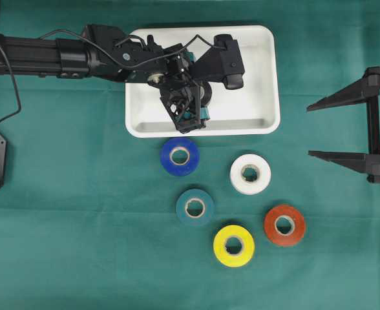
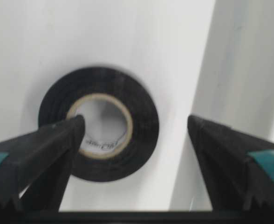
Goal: Pick up the tape from a random location and place it into the white case.
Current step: 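Lower the roll into the tray and open the left gripper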
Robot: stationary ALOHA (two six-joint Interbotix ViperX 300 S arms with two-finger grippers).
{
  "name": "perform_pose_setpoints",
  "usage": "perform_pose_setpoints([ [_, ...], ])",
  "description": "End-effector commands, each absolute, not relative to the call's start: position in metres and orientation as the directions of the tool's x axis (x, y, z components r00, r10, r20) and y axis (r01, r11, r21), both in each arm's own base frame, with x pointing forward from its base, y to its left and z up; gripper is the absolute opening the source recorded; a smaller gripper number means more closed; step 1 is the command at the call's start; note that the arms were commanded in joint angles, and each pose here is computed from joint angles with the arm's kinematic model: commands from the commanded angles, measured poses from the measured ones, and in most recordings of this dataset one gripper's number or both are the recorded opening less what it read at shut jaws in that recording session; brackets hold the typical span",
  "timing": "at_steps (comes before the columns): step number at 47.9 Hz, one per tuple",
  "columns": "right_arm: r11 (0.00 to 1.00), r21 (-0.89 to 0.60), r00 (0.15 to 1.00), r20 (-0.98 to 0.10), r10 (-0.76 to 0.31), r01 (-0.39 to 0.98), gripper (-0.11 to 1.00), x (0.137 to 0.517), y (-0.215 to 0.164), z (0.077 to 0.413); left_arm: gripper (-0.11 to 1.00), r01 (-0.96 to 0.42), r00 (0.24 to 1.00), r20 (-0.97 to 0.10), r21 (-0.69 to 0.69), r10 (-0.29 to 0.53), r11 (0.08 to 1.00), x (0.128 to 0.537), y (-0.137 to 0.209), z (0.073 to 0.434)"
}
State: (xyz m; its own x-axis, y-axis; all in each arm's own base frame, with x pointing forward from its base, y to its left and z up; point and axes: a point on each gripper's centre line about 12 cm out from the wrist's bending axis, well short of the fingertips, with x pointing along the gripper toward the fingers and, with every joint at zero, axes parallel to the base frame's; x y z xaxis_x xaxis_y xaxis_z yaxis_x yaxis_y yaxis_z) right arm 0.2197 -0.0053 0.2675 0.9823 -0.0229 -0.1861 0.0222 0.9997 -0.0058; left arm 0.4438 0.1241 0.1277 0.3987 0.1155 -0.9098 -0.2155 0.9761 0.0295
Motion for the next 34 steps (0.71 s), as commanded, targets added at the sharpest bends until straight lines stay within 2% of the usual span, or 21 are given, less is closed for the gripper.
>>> perform_pose_setpoints([
  [1, 1.0, -0.004, 0.987, -0.16, -0.024, 0.024, 0.92, 0.223, -0.006, 0.278, 0.98, -0.218, 0.445, -0.886, 0.034, 0.131, 0.975, 0.445, 0.126, 0.15],
  [11, 1.0, -0.001, 0.987, -0.159, -0.025, 0.025, 0.92, 0.223, -0.006, 0.278, 0.98, -0.219, 0.455, -0.88, 0.035, 0.134, 0.975, 0.442, 0.125, 0.163],
  [34, 1.0, -0.001, 0.987, -0.159, -0.025, 0.025, 0.92, 0.223, -0.006, 0.279, 0.98, -0.214, 0.526, -0.835, 0.056, 0.164, 0.975, 0.424, 0.121, 0.255],
])
